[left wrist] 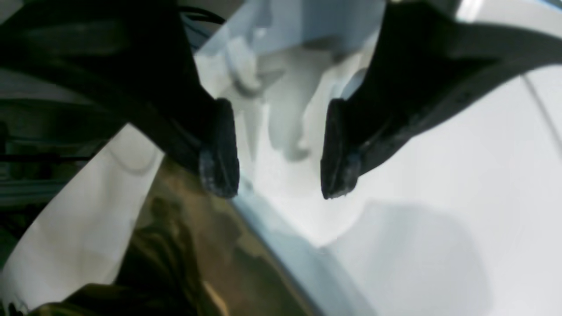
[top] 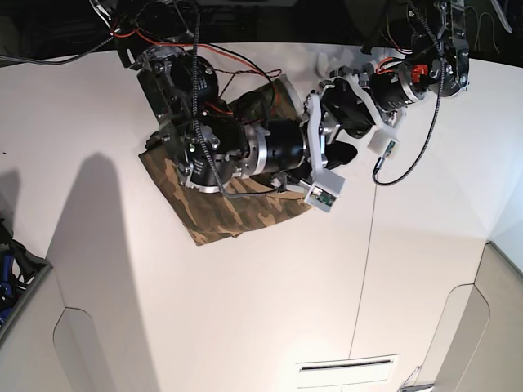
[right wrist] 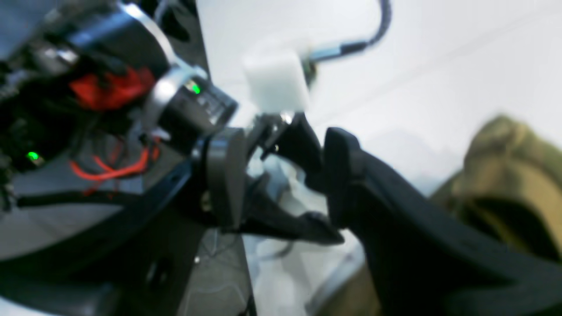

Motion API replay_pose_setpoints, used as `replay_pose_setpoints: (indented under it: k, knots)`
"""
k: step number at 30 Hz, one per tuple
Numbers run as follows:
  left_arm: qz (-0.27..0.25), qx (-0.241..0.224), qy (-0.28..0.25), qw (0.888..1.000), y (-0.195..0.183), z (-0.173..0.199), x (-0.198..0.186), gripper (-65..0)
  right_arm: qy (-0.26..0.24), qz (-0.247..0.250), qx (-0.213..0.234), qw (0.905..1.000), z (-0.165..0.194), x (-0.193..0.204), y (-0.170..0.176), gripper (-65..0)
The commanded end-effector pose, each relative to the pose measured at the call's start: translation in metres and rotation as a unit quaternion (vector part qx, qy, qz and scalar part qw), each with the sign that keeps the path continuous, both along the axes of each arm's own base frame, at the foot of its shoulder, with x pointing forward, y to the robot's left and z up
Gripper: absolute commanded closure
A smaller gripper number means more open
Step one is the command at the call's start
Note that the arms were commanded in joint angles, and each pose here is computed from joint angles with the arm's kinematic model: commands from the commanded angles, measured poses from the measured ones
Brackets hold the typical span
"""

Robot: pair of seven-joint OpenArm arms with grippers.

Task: Fold the T-shirt properly
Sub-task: 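Lift the strip end with the right gripper and fold it over onto the stack, then press and tuck the folded layers with the left gripper near the collar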

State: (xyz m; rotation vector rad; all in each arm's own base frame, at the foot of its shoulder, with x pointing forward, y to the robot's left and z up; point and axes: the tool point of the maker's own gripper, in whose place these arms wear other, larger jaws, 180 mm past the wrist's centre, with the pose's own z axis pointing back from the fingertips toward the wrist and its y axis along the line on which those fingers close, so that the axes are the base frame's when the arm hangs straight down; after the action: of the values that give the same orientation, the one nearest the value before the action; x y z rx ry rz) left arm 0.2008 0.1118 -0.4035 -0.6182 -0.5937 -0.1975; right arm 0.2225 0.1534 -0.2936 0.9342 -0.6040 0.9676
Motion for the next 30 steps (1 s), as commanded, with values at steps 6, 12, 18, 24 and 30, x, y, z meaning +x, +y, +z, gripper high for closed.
replay_pose_setpoints:
  k: [6,12,18,24,30]
  knots:
    - [0.006,-0.042,-0.014,0.999,0.000,0.018,-0.002,-33.3,-0.043,-0.048,0.022,0.9977,0.027,0.035,0.000,-28.8]
    - [0.003,-0.092,-0.032,0.995,-0.015,0.042,-0.010,-33.3,-0.053,-0.151,0.023,0.9868,0.034,0.088,-0.048,-28.8]
    - [0.022,-0.145,-0.057,0.988,-0.030,0.060,-0.003,-33.3,-0.040,-0.287,0.037,0.9563,0.036,0.135,-0.128,-15.9]
    - [0.023,-0.182,-0.068,0.981,-0.053,0.067,-0.001,-33.4,-0.037,-0.397,0.018,0.9170,0.025,0.153,-0.221,0.0]
    - [0.027,-0.196,-0.057,0.979,-0.077,0.065,-0.001,-33.4,-0.040,-0.445,-0.016,0.8944,0.017,0.149,-0.283,0.0]
